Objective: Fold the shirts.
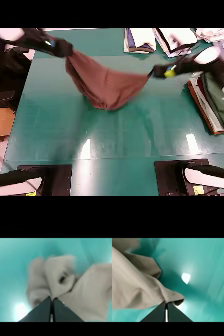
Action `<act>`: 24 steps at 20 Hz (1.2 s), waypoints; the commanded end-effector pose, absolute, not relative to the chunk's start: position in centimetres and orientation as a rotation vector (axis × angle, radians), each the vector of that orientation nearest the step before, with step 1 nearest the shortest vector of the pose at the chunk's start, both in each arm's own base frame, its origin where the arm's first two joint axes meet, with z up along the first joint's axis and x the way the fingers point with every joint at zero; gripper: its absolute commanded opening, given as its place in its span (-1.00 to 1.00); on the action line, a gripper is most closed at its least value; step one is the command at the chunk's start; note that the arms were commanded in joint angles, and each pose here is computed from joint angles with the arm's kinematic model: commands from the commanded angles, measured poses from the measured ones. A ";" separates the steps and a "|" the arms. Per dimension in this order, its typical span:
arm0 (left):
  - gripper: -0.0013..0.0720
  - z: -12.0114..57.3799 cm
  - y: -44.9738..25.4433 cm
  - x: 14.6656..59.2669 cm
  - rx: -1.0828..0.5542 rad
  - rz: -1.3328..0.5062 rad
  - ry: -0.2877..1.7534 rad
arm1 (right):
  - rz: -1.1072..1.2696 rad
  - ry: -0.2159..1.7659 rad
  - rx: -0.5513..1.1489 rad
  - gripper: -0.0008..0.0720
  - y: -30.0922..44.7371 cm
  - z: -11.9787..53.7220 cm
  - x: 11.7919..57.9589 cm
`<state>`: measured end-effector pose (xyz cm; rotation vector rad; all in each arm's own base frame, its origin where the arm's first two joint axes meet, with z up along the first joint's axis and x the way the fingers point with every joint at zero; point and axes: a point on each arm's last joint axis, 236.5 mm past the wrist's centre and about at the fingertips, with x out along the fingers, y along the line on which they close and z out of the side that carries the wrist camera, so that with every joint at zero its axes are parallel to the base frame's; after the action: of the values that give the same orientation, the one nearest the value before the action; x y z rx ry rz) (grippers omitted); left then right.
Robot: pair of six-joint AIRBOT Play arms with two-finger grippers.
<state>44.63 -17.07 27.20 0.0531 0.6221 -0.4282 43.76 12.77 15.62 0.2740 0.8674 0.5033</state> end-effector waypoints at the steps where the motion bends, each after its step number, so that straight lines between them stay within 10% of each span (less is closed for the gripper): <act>1: -0.90 38.6 -14.6 38.3 0.036 -0.416 0.329 | 0.515 0.606 0.144 -0.94 10.8 29.9 39.4; 9: -0.91 40.2 -14.5 32.7 0.011 -0.477 0.326 | 0.458 0.368 0.089 -0.94 10.1 41.6 32.1; 18: -0.89 9.5 -25.7 29.2 0.263 -0.759 1.069 | 0.340 0.951 0.156 -0.94 7.4 19.7 34.8; 20: 0.50 6.9 -26.0 27.2 0.258 -0.782 1.152 | 0.331 1.015 0.179 -0.94 7.2 16.8 34.4; 24: 0.56 9.6 -20.8 30.2 0.181 -0.603 1.090 | 0.326 1.054 0.194 -0.94 7.2 14.7 34.1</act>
<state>29.36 -23.74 9.57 0.2146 1.0882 -0.7011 34.51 7.45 17.01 0.1850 1.0045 0.3393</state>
